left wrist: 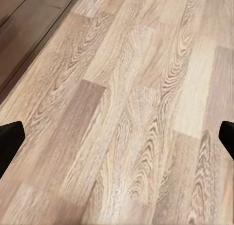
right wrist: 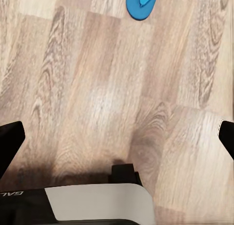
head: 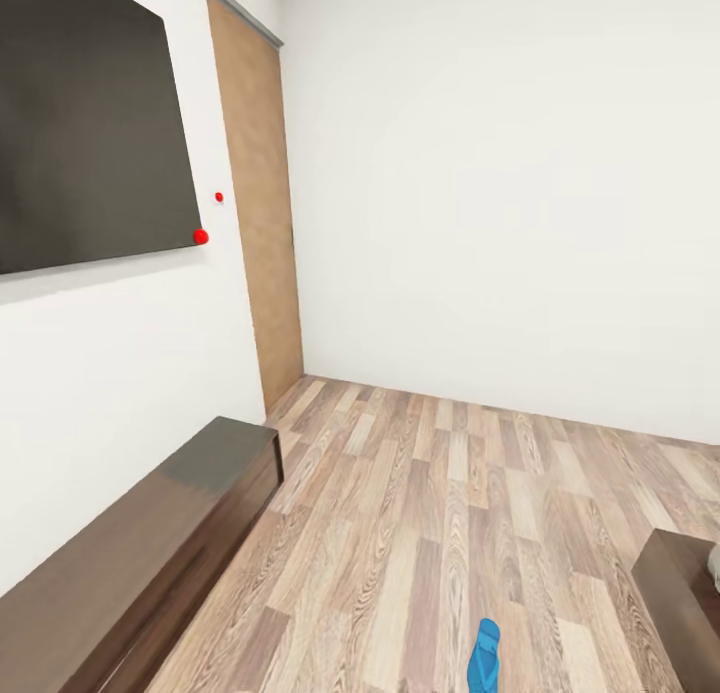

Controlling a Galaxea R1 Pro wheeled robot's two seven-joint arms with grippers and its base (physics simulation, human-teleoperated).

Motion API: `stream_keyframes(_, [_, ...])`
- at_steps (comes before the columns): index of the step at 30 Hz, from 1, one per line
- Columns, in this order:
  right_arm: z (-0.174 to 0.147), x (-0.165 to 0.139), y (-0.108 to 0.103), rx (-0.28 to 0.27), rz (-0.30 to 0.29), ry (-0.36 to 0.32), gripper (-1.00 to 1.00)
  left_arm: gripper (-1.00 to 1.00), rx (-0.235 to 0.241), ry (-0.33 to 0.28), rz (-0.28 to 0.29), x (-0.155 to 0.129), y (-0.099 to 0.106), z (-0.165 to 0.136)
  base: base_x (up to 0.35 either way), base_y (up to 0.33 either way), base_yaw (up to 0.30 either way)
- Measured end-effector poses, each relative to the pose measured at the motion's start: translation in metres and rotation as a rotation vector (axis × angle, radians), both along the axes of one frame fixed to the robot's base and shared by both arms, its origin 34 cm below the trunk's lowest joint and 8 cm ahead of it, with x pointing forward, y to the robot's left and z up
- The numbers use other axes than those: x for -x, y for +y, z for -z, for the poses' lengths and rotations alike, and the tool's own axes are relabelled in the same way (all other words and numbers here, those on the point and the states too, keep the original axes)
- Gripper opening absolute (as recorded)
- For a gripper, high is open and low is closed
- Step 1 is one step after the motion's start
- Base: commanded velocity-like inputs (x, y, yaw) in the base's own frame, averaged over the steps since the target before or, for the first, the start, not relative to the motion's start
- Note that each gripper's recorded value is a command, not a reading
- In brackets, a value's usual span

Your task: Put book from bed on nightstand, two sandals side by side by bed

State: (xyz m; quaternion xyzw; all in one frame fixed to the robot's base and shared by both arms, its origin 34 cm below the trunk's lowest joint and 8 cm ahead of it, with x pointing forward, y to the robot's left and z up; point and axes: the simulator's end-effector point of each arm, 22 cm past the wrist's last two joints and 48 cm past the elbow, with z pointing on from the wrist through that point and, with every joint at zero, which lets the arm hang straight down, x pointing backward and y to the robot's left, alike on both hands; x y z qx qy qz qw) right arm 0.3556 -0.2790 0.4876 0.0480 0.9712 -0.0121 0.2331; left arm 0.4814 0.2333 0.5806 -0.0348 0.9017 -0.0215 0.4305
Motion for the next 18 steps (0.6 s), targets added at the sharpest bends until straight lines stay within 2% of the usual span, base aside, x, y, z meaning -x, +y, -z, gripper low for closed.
stream_keyframes(18, [0.0003,0.0005,0.0011,-0.001,0.000,0.001,1.00,1.00,0.001,0.001,0.001,0.0005,-0.0009,0.0005,0.000,0.000,-0.254])
